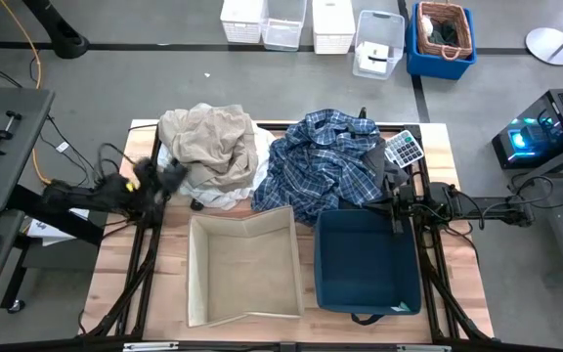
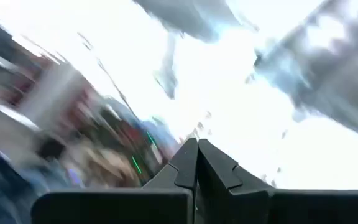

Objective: Sort clothes
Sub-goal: Put the brown shorts into the white laundry bin

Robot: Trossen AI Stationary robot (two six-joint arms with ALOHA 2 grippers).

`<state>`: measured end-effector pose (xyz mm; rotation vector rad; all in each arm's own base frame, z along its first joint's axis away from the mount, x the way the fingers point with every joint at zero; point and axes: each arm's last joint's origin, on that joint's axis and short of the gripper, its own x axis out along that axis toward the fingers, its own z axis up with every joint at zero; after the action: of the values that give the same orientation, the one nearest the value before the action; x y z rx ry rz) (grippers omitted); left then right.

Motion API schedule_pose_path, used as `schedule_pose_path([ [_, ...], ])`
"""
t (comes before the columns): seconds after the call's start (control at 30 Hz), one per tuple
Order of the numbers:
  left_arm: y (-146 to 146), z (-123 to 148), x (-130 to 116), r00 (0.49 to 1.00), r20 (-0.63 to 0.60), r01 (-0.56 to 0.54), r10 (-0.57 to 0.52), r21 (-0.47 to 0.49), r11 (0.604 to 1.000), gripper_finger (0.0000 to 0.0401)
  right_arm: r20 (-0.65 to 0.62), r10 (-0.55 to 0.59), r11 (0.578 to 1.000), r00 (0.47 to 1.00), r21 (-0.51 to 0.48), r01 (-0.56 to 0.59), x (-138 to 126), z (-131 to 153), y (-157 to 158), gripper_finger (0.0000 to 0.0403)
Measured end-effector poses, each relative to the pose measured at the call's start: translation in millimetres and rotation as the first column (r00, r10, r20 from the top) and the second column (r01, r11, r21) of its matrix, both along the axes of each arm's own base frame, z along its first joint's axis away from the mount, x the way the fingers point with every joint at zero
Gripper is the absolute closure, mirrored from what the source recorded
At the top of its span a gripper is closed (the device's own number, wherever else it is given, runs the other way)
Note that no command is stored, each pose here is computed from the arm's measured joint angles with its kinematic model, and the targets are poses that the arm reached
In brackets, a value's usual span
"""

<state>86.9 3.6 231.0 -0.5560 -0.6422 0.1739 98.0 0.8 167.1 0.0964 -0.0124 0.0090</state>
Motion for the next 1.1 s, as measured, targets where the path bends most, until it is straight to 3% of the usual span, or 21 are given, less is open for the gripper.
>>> schedule_pose_path([
  [0.07, 5.5, 23.7, 3.8, 0.982, -0.047, -0.183, 0.184, 0.016, 0.983, 0.0401, 0.000, 0.000, 1.000, 1.000, 0.000, 0.000, 0.0, 0.0, 0.0, 0.0402],
  [0.1, 8.0, 36.8, 8.5, 0.958, -0.114, -0.257, 0.263, 0.068, 0.964, 0.0401, 0.000, 0.000, 1.000, 1.000, 0.000, 0.000, 0.0, 0.1, 0.0, 0.0402],
  [0.17, 13.6, 65.7, 21.3, 0.878, -0.296, -0.327, 0.375, 0.201, 0.923, 0.0399, 0.000, 0.000, 1.000, 1.000, 0.000, 0.000, 0.0, 0.0, 0.0, 0.0402],
  [0.2, 17.8, 79.2, 27.6, 0.813, -0.408, -0.340, 0.415, 0.245, 0.908, 0.0396, 0.000, 0.000, 1.000, 1.000, 0.000, 0.000, 0.0, 0.0, 0.0, 0.0402],
  [0.27, 29.7, 99.6, 40.1, 0.614, -0.632, -0.367, 0.473, 0.302, 0.880, 0.0383, 0.000, 0.000, 1.000, 1.000, 0.000, 0.000, 0.0, 0.0, 0.0, 0.0402],
  [0.37, 52.5, 106.5, 59.3, 0.238, -0.861, -0.342, 0.449, 0.358, 0.869, 0.0352, 0.000, 0.000, 1.000, 1.000, 0.000, 0.000, 0.0, 0.0, 0.0, 0.0402],
  [0.4, 60.6, 106.4, 65.5, 0.149, -0.898, -0.348, 0.414, 0.344, 0.872, 0.0340, 0.000, 0.000, 1.000, 1.000, 0.000, 0.000, 0.0, 0.0, 0.0, 0.0402],
  [0.47, 76.3, 105.8, 77.1, 0.033, -0.942, -0.389, 0.333, 0.295, 0.873, 0.0311, 0.000, 0.000, 1.000, 1.000, 0.000, 0.000, 0.0, 0.0, 0.0, 0.0402],
  [0.6, 102.8, 101.2, 100.1, -0.057, -0.994, -0.412, 0.097, 0.111, 0.904, 0.0257, 0.000, 0.000, 1.000, 1.000, 0.000, 0.000, 0.0, 0.0, 0.0, 0.0402],
  [0.7, 117.2, 100.3, 117.5, -0.046, -0.995, -0.411, -0.090, -0.064, 0.909, 0.0225, 0.000, 0.000, 1.000, 1.000, 0.000, 0.000, 0.0, 0.0, 0.0, 0.0402],
  [0.73, 121.3, 97.5, 121.5, -0.070, -0.989, -0.409, -0.132, -0.092, 0.908, 0.0217, 0.000, 0.000, 1.000, 1.000, 0.000, 0.000, 0.0, 0.1, 0.0, 0.0402],
  [0.83, 134.3, 82.4, 135.8, -0.171, -0.961, -0.406, -0.218, -0.133, 0.904, 0.0200, 0.000, 0.000, 1.000, 1.000, 0.000, 0.000, 0.0, 0.0, 0.0, 0.0402],
  [0.93, 146.8, 64.3, 141.7, -0.274, -0.912, -0.462, -0.304, -0.152, 0.874, 0.0193, 0.000, 0.000, 1.000, 1.000, 0.000, 0.000, 0.0, 0.0, 0.0, 0.0402],
  [1.1, 169.8, 36.7, 146.3, -0.342, -0.849, -0.564, -0.404, -0.159, 0.811, 0.0192, 0.000, 0.000, 1.000, 1.000, 0.000, 0.000, 0.0, 0.0, 0.0, 0.0402],
])
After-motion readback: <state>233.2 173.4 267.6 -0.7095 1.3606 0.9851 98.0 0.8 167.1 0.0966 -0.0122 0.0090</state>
